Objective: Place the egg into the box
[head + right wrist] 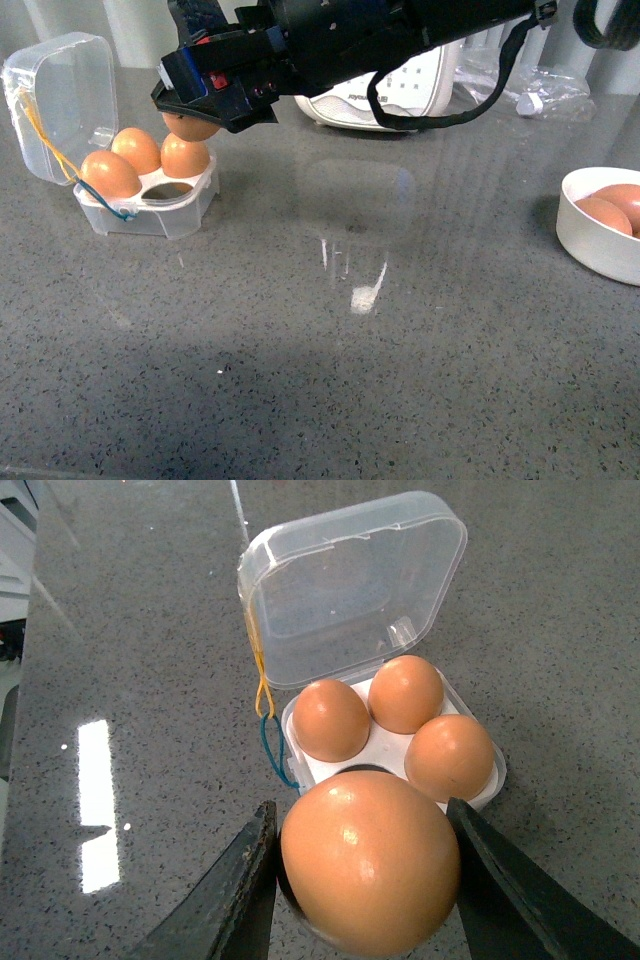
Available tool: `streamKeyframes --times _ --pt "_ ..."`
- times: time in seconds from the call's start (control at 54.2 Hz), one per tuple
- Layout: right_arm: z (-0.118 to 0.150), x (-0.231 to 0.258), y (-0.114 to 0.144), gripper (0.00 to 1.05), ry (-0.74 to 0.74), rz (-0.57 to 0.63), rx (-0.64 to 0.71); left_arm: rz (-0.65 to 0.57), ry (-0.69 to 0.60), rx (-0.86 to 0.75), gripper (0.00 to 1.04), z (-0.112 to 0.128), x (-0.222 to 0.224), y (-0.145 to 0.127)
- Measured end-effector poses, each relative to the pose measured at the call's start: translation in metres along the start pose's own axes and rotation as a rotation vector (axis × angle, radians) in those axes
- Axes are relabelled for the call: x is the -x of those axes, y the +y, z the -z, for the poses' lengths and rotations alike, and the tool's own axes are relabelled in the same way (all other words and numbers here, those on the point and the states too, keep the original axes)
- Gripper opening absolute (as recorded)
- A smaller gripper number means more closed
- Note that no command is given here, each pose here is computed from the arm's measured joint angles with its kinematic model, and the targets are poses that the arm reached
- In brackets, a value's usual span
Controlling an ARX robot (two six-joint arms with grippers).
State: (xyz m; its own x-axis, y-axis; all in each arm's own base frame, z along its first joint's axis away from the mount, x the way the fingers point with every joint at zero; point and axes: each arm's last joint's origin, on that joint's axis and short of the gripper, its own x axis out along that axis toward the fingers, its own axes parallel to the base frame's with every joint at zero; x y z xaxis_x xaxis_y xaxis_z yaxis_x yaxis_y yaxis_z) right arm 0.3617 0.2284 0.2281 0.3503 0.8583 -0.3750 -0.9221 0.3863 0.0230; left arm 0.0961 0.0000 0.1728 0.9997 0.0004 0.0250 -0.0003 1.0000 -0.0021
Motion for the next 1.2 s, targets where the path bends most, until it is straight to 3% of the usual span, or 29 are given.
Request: streamKeyframes --times 0.443,1.199 --pt "0.01 -0.043 -0.008 0.42 0.073 -0.017 0.011 0.0 0.0 0.0 0.98 0.0 0.0 0.0" --pt "0.012 -0.066 -0.01 0.42 0.101 0.021 0.041 0.0 0.0 0.0 0.98 0.0 0.0 0.0"
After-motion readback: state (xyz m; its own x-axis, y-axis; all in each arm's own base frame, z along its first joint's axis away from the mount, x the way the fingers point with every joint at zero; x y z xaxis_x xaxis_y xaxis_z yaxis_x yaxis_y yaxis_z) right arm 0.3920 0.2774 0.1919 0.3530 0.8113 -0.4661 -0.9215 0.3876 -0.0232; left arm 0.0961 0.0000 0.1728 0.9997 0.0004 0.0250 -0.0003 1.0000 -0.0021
